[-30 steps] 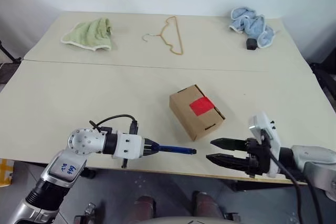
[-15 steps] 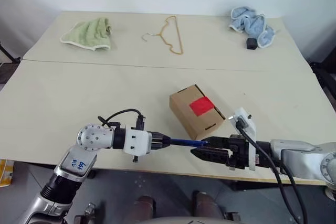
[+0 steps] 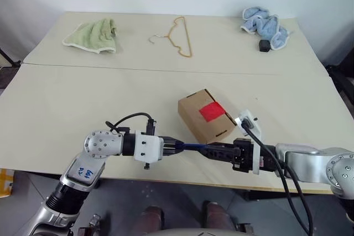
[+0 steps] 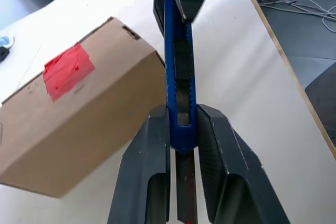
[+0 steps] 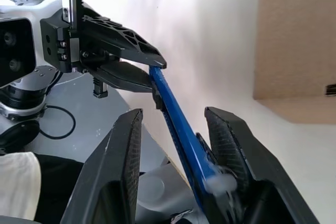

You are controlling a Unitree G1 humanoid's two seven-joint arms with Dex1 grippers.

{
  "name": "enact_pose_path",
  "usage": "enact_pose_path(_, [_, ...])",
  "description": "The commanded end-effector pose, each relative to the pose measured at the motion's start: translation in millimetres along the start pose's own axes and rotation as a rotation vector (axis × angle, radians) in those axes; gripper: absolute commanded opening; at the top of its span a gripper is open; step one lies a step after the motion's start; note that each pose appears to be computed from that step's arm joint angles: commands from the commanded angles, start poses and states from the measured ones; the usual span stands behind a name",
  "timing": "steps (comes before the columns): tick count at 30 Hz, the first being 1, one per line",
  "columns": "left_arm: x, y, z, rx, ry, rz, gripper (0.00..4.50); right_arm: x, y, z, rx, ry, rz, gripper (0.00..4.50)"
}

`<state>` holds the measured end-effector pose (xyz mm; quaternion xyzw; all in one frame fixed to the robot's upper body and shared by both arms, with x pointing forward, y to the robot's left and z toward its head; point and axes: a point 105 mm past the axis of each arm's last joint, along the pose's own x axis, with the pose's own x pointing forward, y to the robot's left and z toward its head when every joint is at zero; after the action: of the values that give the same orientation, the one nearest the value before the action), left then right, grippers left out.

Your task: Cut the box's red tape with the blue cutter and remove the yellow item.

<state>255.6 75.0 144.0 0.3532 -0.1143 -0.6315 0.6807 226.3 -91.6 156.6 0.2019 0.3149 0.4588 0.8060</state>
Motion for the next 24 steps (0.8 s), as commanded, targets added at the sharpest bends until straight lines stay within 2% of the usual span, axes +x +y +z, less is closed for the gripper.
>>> enact_pose_path(1, [1.9,3.4,9.2,0.039,-0.018,0.009,0.41,0.7,6.4,5.7,0.013,-0.028,0.033,1.94])
enact_pose_path(14, [1.2,5.1,8.7,0.040,-0.010,0.020,0.41,2.9,0.6,9.6,0.037,-0.056,0.027,1.94])
enact_pose_path(17, [1.2,5.3,8.8,0.041,-0.010,0.021,0.41,2.9,-2.0,10.7,0.043,-0.070,0.017,1.37])
enact_pose_path(21, [1.4,5.6,9.0,0.042,-0.010,0.022,0.41,3.3,-3.3,11.7,0.049,-0.082,0.013,0.12])
enact_pose_path(24, [1.8,6.3,8.8,0.043,-0.008,0.025,0.41,3.3,-2.8,9.7,0.051,-0.074,0.018,0.15])
